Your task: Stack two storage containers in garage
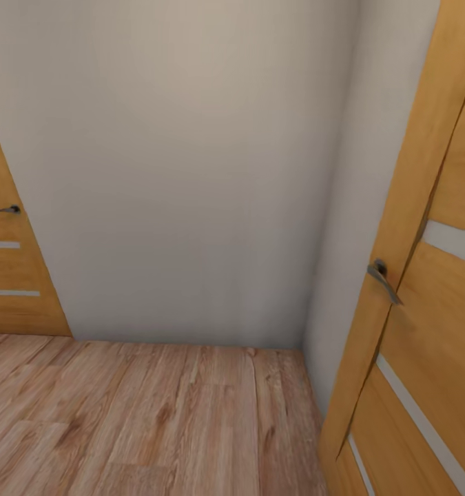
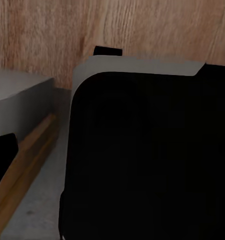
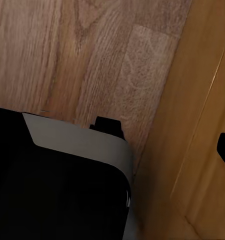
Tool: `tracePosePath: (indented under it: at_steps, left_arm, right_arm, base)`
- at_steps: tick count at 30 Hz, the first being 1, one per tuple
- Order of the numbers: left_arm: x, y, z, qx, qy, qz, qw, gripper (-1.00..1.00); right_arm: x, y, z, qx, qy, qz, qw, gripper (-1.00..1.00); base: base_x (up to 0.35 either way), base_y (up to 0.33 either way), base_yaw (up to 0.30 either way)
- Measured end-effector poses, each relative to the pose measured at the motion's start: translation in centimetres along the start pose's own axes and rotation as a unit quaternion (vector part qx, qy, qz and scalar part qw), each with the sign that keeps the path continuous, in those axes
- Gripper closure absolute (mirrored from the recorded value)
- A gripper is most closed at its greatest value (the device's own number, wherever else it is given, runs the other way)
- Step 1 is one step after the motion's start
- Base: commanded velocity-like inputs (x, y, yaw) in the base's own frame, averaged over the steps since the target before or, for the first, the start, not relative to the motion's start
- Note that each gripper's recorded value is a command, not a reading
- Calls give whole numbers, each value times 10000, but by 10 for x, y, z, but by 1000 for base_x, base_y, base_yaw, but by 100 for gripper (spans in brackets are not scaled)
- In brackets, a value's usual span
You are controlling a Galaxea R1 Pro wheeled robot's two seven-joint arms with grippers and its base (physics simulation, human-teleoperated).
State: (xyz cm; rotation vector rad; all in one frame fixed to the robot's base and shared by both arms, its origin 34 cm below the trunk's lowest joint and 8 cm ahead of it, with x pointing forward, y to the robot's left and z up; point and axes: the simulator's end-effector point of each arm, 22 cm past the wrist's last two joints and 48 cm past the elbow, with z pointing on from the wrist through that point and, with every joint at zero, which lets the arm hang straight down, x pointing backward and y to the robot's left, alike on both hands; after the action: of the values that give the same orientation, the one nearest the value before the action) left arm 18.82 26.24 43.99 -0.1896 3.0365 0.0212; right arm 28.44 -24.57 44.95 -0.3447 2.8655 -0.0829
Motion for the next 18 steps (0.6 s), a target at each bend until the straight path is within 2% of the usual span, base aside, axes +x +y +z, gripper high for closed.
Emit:
tracePosePath:
  at_steps: [10, 14, 18]
  left_arm:
    - [1, -1, 0, 5, 14, -5, 10000, -100]
    - [2, -1, 0, 5, 16, -4, 10000, -100]
    - [2, -1, 0, 5, 16, -4, 10000, -100]
  right_arm:
    - [-1, -3, 0, 33, -28, -12, 10000, -100]
    - [1, -8, 0, 90, -5, 240, 9997, -100]
    - [1, -13, 0, 153, -11, 294, 9994, -100]
  base:
    - [320, 0, 0]
    - [320, 0, 0]
    - [320, 0, 0]
